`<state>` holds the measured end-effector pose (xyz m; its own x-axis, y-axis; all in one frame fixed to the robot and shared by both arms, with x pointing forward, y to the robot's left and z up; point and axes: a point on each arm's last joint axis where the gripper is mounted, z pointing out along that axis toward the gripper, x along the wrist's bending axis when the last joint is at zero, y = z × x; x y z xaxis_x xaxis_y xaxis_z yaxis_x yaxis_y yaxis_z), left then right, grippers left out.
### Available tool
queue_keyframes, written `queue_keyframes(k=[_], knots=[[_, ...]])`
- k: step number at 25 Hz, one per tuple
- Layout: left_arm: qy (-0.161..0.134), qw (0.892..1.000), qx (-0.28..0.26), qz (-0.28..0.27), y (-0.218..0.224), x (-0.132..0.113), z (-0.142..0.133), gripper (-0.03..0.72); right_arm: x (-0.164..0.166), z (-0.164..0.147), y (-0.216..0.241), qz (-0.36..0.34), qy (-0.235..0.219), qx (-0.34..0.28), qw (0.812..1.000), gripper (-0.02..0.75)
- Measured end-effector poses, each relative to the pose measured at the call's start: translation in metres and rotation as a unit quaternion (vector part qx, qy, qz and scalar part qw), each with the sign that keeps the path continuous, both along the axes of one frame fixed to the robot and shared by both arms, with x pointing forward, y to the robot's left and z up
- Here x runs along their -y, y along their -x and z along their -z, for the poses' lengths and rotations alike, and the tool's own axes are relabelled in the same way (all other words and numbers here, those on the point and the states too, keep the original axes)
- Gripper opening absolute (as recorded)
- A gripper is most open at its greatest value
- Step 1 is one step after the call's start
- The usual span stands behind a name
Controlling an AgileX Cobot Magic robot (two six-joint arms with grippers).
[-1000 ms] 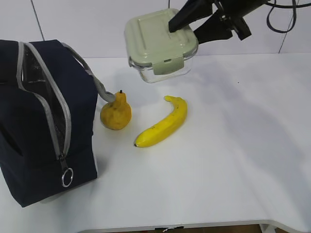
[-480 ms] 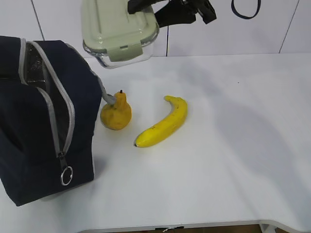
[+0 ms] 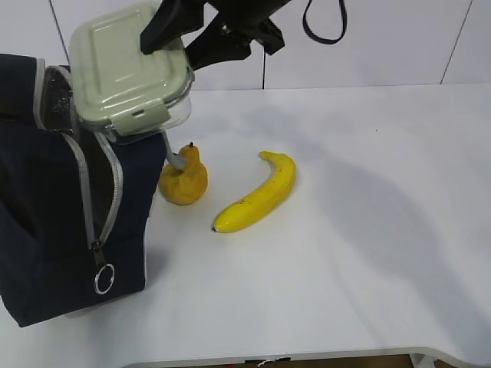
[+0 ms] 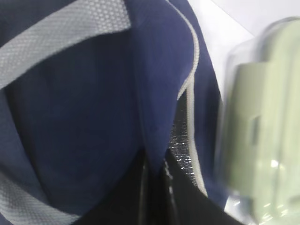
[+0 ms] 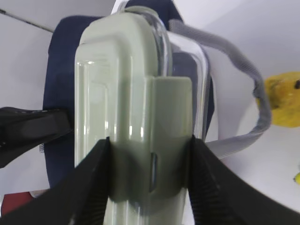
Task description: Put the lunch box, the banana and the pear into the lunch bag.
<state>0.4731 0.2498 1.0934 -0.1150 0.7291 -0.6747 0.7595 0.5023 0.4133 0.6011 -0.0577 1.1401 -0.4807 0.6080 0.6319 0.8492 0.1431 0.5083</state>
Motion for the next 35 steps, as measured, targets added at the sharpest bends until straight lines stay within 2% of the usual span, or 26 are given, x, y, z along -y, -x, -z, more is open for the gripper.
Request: queue_keyframes(k=[5, 11, 19, 27, 35], knots=[[-0.004, 1.0, 0.003, 0.004, 0.0, 0.0, 0.0, -0.009, -0.017, 0.011, 0.002, -0.009, 0.01, 0.001, 1.0, 0.365], [-0.004, 1.0, 0.004, 0.005, 0.0, 0.0, 0.0, -0.009, -0.023, 0.012, 0.003, -0.004, 0.033, 0.035, 0.999, 0.365], [-0.002, 1.0, 0.005, 0.004, 0.0, 0.0, 0.0, -0.01, -0.03, 0.025, -0.002, -0.004, 0.045, 0.035, 0.998, 0.365], [-0.004, 1.0, 0.007, 0.007, 0.0, 0.0, 0.0, -0.01, -0.062, 0.05, 0.007, -0.047, 0.061, 0.037, 0.996, 0.365], [-0.007, 1.0, 0.009, 0.009, 0.0, 0.0, 0.0, -0.01, -0.077, 0.062, 0.011, -0.081, 0.069, 0.062, 0.992, 0.363]])
